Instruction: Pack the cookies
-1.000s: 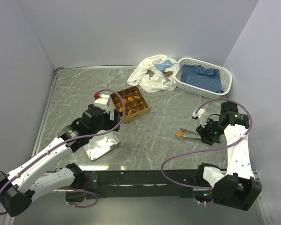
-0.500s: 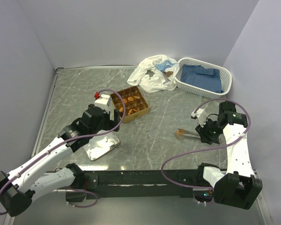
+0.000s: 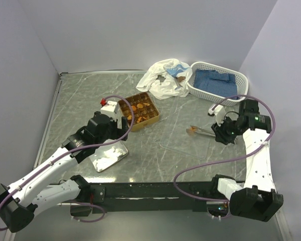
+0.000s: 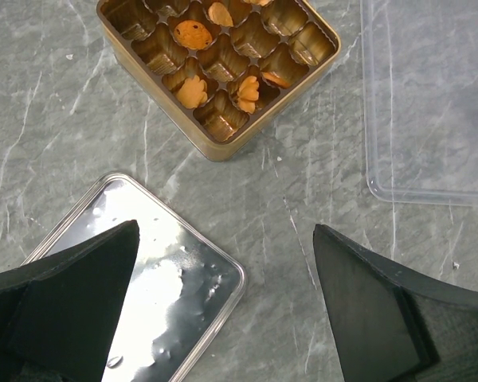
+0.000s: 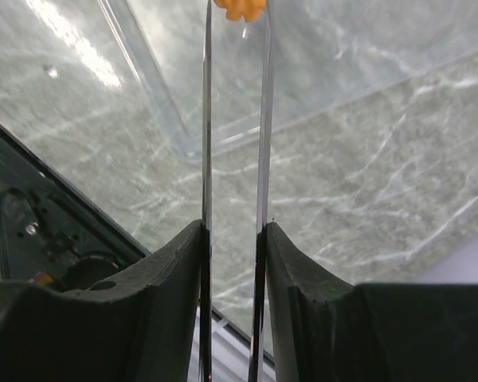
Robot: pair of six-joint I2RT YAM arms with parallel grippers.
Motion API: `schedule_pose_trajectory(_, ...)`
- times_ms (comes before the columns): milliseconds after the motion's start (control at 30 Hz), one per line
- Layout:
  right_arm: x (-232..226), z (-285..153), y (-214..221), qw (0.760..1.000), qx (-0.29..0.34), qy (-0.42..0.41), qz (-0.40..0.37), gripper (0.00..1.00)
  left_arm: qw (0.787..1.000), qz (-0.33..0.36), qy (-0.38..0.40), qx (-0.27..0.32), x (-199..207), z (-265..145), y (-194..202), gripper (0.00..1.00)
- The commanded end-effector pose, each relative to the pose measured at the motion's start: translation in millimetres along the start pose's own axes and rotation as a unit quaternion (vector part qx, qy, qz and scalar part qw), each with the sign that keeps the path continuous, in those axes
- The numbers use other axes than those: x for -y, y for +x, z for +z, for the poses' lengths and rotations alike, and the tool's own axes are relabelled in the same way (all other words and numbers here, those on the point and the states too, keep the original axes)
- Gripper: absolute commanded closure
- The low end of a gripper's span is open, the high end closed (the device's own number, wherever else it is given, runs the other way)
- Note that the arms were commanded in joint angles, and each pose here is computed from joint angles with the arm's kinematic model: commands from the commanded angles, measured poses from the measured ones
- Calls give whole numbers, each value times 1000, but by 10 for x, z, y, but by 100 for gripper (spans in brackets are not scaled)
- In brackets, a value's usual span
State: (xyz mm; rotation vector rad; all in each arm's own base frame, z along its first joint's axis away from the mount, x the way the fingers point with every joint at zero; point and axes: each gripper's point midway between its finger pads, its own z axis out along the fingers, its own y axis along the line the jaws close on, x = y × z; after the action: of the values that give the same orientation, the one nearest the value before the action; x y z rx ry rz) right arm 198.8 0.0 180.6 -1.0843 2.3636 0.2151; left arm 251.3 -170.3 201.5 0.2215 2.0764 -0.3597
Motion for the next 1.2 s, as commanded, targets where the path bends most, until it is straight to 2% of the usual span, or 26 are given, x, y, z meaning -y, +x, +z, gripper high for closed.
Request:
schedule_pose_trajectory(0, 50, -86, -399, 998, 54, -6, 7, 69, 1000, -4, 7, 29, 6, -34, -138, 3)
schedule_pose_trajectory(300, 43, 27, -1576, 990, 138, -33, -23, 68, 997, -21, -17, 68, -140, -162, -283, 4)
schedule_pose_trajectory(533, 98, 426, -2161, 990, 127, -50, -27, 68, 996, -26, -29, 80, -221, -202, -320, 3)
schedule_pose_trajectory(733, 95, 698, -2302, 994, 97, -52, -22, 66, 996, -25, -27, 83, -235, -214, -337, 3)
schedule_pose_trajectory(1167, -16, 937, -2164, 997, 48, -57, -26, 61, 995, -26, -27, 88, -261, -231, -355, 4)
